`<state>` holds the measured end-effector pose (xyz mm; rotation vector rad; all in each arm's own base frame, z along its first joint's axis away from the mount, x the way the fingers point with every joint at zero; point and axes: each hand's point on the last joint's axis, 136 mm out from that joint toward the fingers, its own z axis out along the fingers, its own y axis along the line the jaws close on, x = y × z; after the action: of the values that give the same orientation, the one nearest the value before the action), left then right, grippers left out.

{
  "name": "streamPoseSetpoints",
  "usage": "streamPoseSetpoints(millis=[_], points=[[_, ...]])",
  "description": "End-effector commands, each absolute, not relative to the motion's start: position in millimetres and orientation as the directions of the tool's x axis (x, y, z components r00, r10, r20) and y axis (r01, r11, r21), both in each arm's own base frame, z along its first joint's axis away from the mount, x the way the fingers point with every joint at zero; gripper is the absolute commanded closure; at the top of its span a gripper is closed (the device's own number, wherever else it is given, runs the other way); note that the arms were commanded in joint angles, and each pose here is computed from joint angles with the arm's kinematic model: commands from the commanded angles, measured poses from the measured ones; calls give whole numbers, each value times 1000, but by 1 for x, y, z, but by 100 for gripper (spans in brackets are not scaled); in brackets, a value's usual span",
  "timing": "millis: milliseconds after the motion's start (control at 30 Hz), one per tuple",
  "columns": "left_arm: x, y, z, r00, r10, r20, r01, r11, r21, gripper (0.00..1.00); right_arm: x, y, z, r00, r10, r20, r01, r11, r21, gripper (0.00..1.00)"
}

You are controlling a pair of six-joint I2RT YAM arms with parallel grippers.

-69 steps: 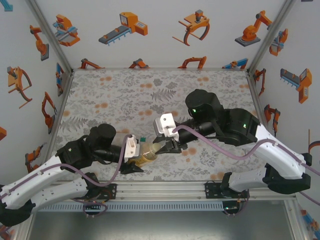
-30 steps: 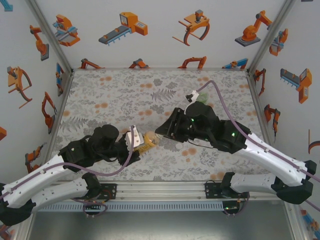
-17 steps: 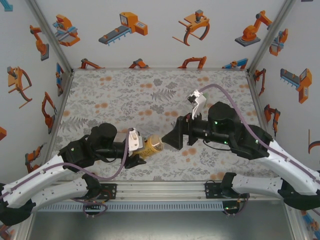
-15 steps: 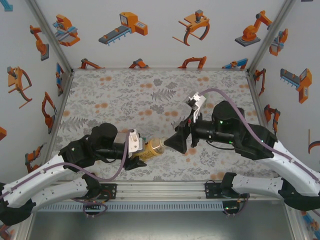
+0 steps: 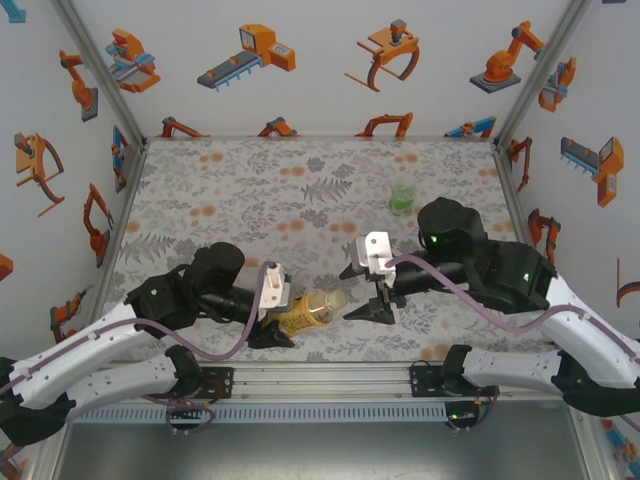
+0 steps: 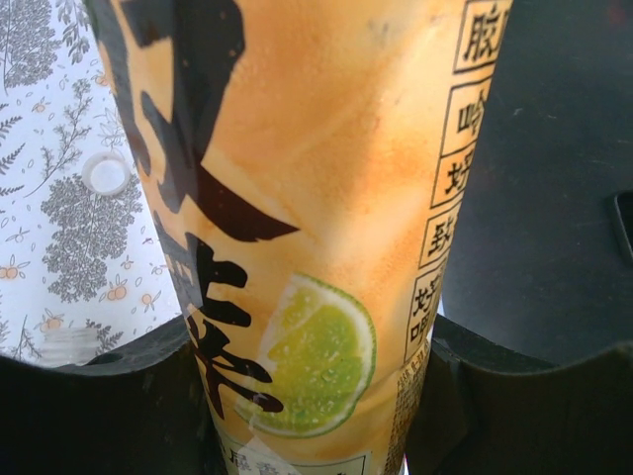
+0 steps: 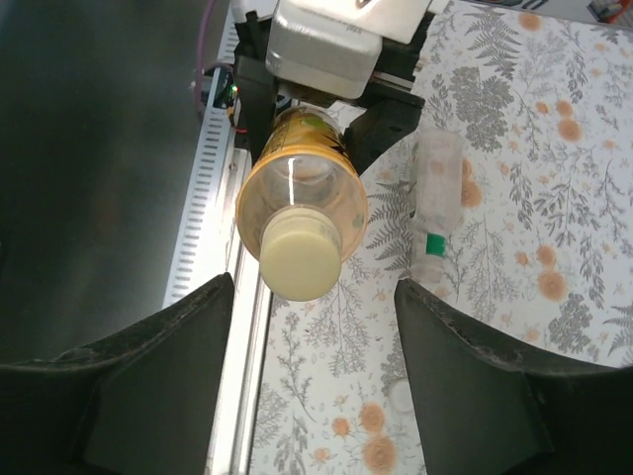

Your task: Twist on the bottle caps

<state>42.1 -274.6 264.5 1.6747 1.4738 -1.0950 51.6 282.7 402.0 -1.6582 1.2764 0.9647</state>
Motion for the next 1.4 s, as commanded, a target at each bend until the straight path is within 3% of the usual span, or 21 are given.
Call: streamPoseSetpoints(millis=[0, 500, 767, 867, 1067, 1133, 1233, 1367], points=[[34, -274, 279, 44, 414, -909, 977, -209, -48, 100, 44, 282, 408, 271, -313, -910, -953, -218, -208, 43], [34, -275, 277, 34, 419, -907, 975, -212, -62, 100, 41, 289, 416, 261, -258, -930, -951, -233, -202, 59], [35, -275, 280, 31, 416, -909, 977, -204, -60, 100, 40, 289, 410, 195, -289, -937, -966, -221, -133, 80], [43, -277, 280, 0, 429, -903, 986, -149, -71, 100, 52, 290, 398, 81, -354, -932, -991, -130, -37, 89], [61, -277, 271, -43, 479, -877, 997, -39, -70, 100, 89, 300, 366, -306, -359, -882, -949, 186, 254, 100], [67, -276, 270, -44, 486, -873, 998, -11, -57, 100, 109, 301, 358, -487, -285, -826, -856, 344, 386, 100], [72, -275, 268, -41, 495, -868, 999, 21, -35, 100, 127, 300, 347, -703, -152, -695, -663, 494, 563, 100], [78, -272, 266, -25, 503, -864, 999, 44, -3, 100, 130, 306, 335, -887, 1, -462, -387, 544, 744, 100]])
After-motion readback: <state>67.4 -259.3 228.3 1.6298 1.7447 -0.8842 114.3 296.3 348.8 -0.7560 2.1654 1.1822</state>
